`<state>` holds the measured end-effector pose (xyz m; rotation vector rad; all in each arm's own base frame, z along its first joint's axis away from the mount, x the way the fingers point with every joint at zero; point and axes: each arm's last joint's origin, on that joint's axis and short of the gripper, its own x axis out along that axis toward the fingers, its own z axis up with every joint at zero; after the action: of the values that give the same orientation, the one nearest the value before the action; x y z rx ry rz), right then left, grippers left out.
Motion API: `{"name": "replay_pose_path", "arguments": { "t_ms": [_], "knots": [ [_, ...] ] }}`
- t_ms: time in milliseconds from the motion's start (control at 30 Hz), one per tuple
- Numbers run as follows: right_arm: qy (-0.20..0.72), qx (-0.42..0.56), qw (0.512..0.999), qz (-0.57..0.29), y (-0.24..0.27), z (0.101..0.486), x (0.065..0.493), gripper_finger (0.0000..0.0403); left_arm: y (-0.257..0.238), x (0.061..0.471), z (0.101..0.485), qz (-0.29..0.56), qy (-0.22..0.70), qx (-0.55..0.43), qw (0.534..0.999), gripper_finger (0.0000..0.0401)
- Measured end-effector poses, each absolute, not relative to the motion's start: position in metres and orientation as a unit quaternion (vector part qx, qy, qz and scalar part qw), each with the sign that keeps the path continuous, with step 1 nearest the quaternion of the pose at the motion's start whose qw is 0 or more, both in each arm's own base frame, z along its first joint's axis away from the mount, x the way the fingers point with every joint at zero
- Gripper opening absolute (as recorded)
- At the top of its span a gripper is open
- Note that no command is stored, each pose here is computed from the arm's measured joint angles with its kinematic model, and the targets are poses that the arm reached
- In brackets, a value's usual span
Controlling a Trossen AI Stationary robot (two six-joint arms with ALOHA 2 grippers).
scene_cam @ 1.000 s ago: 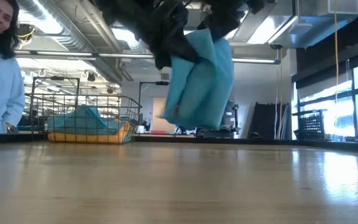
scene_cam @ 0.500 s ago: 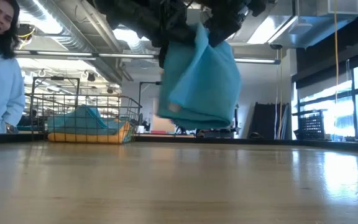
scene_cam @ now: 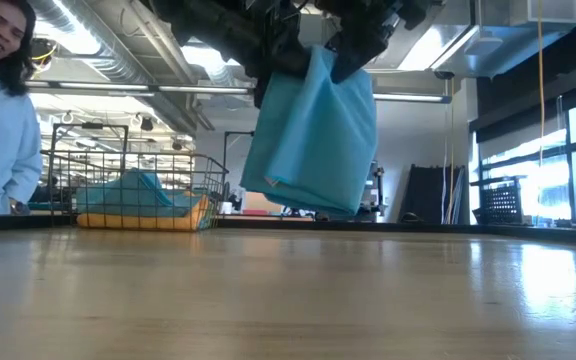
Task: Fold microfiber towels
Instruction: Put the folded light blue microfiber cloth into the wire basket
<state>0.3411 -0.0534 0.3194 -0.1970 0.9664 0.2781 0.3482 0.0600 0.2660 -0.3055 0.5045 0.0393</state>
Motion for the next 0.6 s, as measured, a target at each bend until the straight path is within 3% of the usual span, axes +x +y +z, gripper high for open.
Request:
{"name": "replay_pose_path", "arguments": {
  "t_ms": [133,200,400,600],
  "knots": [
    [0.463,-0.094,0.872,0.129,-0.056,0.319,0.341,0.0008,0.060,0.348,0.266,0.021,0.248,-0.162,0.955,0.0034],
    [0.463,-0.094,0.872,0.124,-0.058,0.319,0.341,0.0008,0.060,0.348,0.267,0.016,0.248,-0.165,0.955,0.0010],
    [0.455,-0.095,0.878,0.116,-0.063,0.320,0.342,0.0019,0.059,0.347,0.268,0.016,0.245,-0.176,0.953,0.0002],
    [0.453,-0.109,0.882,0.078,-0.072,0.321,0.343,0.0070,0.068,0.335,0.279,0.056,0.243,-0.173,0.953,0.0001]
  ]
}}
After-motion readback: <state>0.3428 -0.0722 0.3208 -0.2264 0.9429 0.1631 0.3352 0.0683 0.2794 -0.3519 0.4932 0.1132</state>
